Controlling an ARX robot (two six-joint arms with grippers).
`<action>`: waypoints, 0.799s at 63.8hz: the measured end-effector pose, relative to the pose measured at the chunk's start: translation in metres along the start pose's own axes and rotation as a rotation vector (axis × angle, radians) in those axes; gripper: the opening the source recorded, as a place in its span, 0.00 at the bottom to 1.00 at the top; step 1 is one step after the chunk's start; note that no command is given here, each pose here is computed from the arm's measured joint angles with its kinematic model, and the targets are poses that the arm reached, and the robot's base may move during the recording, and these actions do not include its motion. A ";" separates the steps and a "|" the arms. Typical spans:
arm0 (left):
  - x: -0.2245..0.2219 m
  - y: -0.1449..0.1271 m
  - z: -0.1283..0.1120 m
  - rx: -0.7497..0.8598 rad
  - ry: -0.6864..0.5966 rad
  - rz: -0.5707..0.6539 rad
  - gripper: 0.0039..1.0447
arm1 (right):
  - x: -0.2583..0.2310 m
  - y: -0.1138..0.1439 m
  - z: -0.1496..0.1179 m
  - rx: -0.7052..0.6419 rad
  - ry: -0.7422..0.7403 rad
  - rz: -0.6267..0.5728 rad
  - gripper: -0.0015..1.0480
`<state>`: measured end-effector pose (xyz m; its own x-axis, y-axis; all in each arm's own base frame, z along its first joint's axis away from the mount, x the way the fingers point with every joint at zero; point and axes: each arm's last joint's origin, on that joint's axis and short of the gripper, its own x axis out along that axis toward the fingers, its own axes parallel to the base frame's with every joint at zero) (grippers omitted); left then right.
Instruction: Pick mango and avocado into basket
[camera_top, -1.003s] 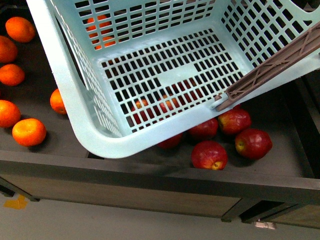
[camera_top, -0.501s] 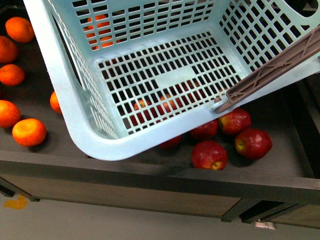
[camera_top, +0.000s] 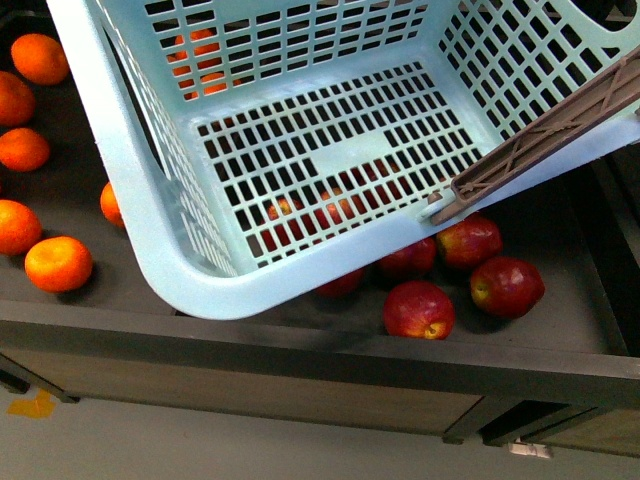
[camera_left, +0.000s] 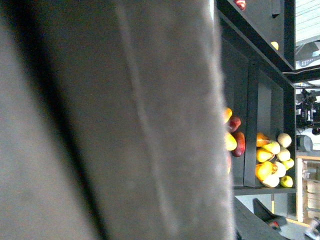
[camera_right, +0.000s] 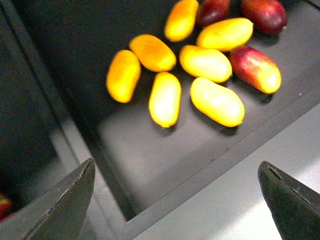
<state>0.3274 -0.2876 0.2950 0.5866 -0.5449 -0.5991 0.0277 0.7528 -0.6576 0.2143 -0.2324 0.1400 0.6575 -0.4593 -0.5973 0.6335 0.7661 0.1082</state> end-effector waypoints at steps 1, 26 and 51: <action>0.000 0.000 0.000 0.000 0.000 0.000 0.27 | 0.010 -0.001 -0.002 -0.007 0.014 -0.011 0.92; 0.000 0.000 0.000 0.000 -0.001 0.001 0.27 | 0.156 0.000 -0.037 0.070 0.256 -0.119 0.92; 0.000 0.000 0.000 0.001 -0.001 0.000 0.27 | 0.231 0.027 -0.024 0.166 0.275 -0.137 0.92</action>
<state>0.3273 -0.2877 0.2950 0.5872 -0.5443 -0.5991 0.0279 0.7533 -0.6571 0.3729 -0.3070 -0.0144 0.4417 -0.3968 -0.8047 0.7805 0.6121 0.1266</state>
